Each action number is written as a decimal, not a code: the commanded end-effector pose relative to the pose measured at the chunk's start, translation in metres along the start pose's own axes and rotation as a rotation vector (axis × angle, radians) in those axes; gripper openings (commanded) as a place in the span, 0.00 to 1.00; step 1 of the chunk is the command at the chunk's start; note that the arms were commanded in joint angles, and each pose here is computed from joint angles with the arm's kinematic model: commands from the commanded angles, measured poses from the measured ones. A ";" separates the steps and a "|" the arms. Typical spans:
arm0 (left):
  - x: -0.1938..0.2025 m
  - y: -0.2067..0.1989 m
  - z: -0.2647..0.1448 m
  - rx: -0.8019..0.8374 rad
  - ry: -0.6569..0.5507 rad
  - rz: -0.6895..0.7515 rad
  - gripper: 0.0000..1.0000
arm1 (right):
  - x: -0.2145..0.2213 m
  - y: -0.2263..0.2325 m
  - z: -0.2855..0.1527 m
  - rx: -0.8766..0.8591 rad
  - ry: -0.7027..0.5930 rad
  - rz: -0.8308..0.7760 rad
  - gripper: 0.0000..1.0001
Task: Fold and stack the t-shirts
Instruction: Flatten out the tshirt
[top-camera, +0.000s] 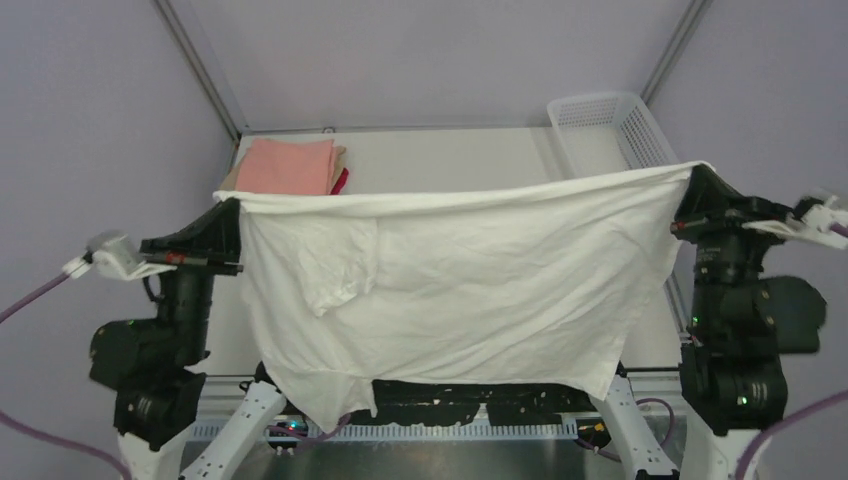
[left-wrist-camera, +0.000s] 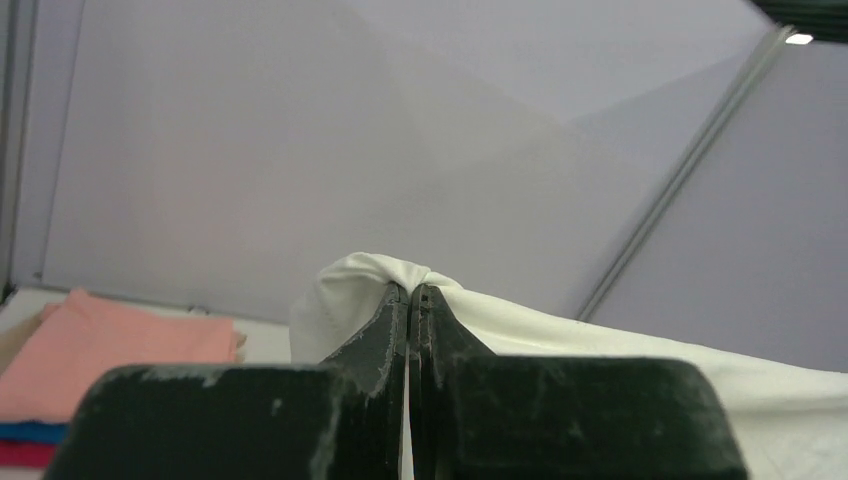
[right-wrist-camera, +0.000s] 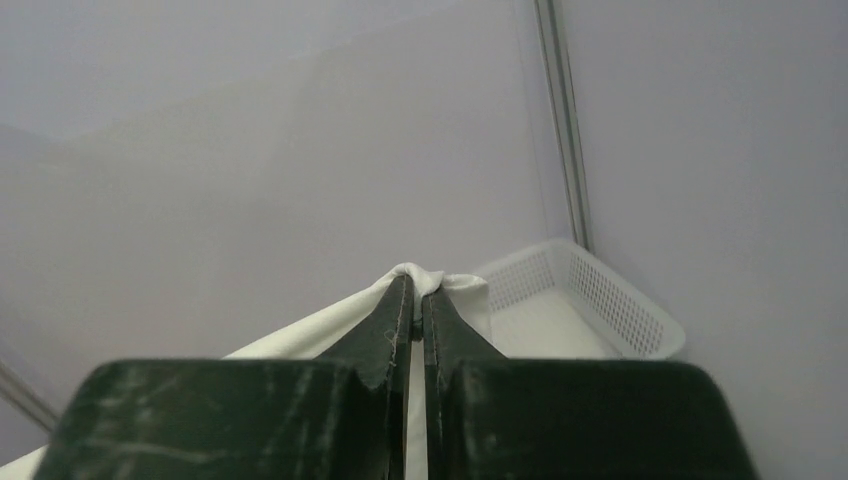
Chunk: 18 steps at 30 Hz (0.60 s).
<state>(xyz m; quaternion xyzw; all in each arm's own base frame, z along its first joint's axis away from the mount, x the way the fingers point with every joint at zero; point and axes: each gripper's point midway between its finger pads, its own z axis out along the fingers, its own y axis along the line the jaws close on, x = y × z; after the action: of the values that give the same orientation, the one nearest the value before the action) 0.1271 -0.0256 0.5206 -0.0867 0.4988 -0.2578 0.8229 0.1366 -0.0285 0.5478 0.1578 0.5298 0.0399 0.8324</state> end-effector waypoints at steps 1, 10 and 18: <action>0.094 0.061 0.042 -0.267 0.150 0.037 0.00 | 0.102 -0.024 0.065 0.133 0.190 -0.010 0.05; 0.309 0.168 0.060 -0.637 0.568 0.189 0.00 | 0.336 -0.057 0.113 0.179 0.567 -0.022 0.06; 0.431 0.224 0.084 -0.805 0.967 0.166 0.19 | 0.483 -0.076 0.153 0.257 0.868 -0.030 0.30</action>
<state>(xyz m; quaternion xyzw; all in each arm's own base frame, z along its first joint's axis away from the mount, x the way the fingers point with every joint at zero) 0.4039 -0.0593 0.1261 -0.1952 0.8814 0.0247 0.4295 0.4224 -0.0208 0.1348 0.2064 0.8647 0.0058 0.4579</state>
